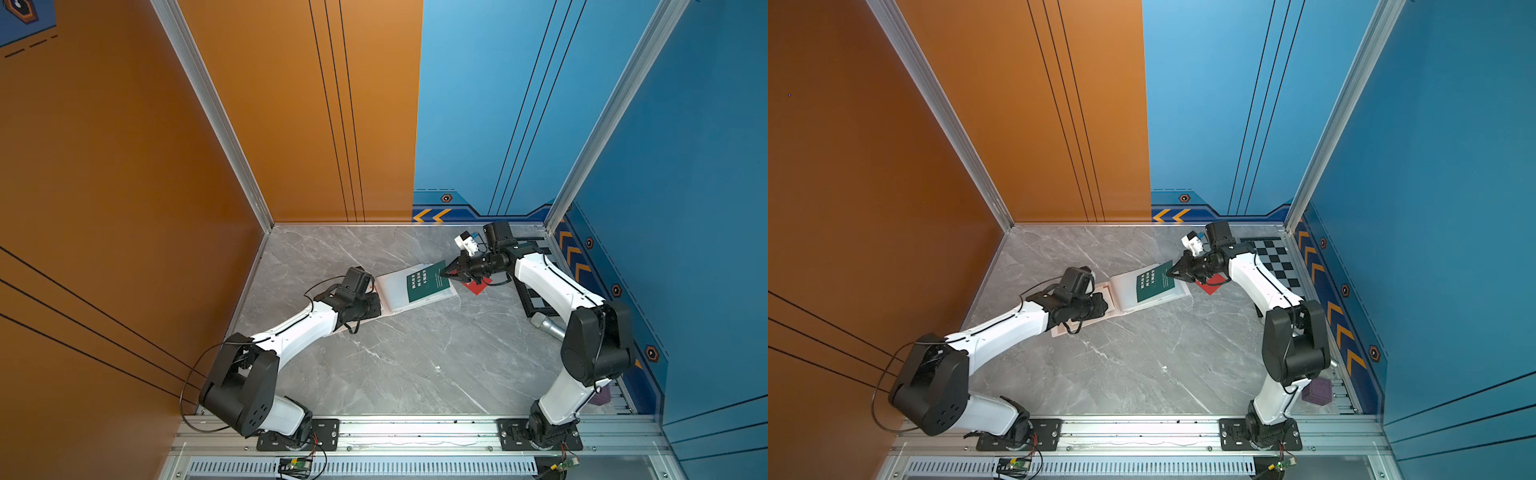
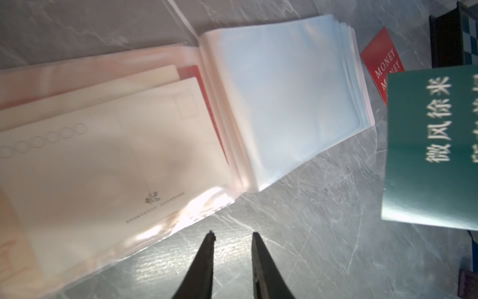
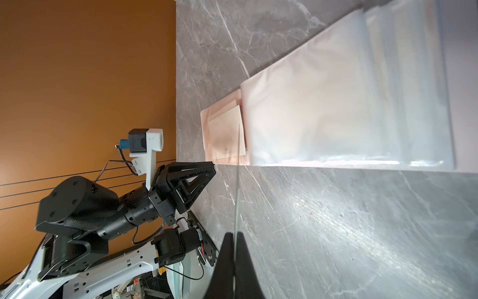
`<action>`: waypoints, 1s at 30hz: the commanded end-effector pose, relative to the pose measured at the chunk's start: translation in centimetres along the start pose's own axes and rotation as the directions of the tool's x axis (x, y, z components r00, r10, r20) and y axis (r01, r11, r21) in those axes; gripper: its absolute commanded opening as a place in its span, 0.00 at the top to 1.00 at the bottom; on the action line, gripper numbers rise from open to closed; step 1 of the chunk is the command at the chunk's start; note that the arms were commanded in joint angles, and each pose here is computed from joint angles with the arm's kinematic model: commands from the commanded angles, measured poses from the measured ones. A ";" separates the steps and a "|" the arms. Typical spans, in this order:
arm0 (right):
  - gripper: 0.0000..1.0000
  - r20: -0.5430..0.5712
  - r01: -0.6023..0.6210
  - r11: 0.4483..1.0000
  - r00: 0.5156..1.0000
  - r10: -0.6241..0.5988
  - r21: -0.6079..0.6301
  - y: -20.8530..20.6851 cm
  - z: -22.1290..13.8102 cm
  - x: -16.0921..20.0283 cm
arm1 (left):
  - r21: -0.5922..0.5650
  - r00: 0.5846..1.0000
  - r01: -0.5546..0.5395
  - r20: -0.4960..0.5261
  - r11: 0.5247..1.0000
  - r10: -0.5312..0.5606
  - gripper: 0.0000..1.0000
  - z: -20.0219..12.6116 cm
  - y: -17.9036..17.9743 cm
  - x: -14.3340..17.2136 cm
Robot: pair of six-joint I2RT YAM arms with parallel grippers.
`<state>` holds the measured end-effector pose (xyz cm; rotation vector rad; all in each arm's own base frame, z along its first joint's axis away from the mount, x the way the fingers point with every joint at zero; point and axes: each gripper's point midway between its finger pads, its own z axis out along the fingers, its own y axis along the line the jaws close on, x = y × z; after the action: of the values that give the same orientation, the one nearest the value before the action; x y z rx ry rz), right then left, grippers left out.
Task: Place the photos into the photo albums
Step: Pick up the photo at the center of the board, then insert the photo into the photo album.
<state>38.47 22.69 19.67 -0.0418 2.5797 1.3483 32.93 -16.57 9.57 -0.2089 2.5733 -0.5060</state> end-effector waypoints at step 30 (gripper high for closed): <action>1.00 -0.163 -0.003 1.000 0.987 0.001 -0.013 -2.6 11.7 -2.2 | -0.101 0.959 0.279 -0.017 0.955 -0.282 0.69 -1.0 11.5 0.5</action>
<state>43.07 29.79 11.36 -0.1322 2.7131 1.4081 31.54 -5.70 5.78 -0.6383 2.5937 -0.4767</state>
